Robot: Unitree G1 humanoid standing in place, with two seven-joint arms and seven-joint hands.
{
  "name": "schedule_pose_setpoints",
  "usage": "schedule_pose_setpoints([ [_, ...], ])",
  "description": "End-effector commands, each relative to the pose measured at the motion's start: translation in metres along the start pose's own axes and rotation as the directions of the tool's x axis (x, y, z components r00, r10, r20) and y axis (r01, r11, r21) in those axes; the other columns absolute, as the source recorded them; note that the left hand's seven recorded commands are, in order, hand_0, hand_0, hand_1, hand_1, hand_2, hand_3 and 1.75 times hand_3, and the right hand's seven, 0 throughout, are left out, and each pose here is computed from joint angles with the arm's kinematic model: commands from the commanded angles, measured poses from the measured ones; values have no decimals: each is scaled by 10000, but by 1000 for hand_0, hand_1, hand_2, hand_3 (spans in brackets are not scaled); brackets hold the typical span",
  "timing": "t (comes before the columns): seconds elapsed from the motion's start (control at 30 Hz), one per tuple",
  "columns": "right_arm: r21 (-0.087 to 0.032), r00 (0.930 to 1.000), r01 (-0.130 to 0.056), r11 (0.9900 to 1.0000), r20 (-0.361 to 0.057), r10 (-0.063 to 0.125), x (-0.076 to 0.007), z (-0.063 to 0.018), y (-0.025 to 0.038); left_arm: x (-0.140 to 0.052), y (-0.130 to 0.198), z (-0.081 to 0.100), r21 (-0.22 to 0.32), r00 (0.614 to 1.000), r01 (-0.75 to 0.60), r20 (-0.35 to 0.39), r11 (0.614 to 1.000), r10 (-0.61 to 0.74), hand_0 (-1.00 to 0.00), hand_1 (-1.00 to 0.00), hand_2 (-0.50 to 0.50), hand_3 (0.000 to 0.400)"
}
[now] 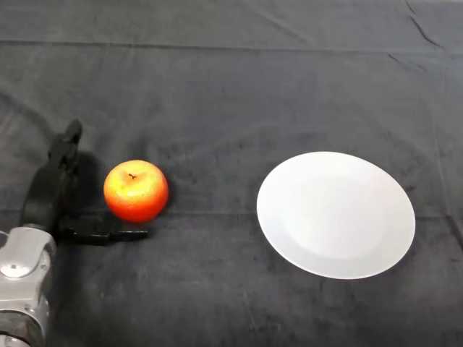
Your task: Move the apple to the plate
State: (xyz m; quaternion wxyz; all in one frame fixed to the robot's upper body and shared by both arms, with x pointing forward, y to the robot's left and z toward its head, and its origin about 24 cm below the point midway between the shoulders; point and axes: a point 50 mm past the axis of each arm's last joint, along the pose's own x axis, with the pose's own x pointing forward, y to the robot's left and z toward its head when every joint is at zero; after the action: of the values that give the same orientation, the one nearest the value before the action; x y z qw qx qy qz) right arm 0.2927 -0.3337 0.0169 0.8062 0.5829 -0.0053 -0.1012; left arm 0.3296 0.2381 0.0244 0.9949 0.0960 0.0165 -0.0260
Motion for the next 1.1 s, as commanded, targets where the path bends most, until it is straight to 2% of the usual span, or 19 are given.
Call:
schedule_pose_setpoints([
  [0.03,-63,9998,-2,10000,213,4,-6,63,13,42,-224,46,290,9950,943,295,9951,-952,0,0,0,0],
  [0.77,-63,9998,-1,10000,213,2,-6,63,13,40,-528,59,1361,9671,2413,480,9608,-2497,0,0,0,0],
  [0.8,-63,9998,-1,10000,213,2,-6,63,13,41,-538,62,1394,9657,2458,501,9592,-2547,-90,0,-45,36],
  [0.83,-63,9998,-1,10000,213,2,-6,63,13,40,-550,64,1435,9641,2509,523,9573,-2605,-255,0,-127,102],
  [0.9,-63,9998,-1,10000,213,2,-6,63,13,35,-565,64,1515,9612,2595,553,9538,-2703,-502,0,-251,201],
  [0.97,-63,9998,-1,10000,213,2,-6,63,13,29,-573,62,1606,9585,2674,567,9501,-2793,-667,0,-333,267],
  [1.03,-62,9998,-1,10000,213,2,-6,63,13,23,-569,59,1696,9569,2723,560,9472,-2851,-949,0,-475,380],
  [1.07,-62,9998,-1,10000,213,2,-6,63,13,20,-563,57,1744,9563,2738,550,9458,-2870,-1000,0,-500,400],
  [1.1,-62,9998,-1,10000,213,2,-6,63,13,18,-557,55,1784,9561,2746,539,9449,-2880,-1000,0,-500,400],
])
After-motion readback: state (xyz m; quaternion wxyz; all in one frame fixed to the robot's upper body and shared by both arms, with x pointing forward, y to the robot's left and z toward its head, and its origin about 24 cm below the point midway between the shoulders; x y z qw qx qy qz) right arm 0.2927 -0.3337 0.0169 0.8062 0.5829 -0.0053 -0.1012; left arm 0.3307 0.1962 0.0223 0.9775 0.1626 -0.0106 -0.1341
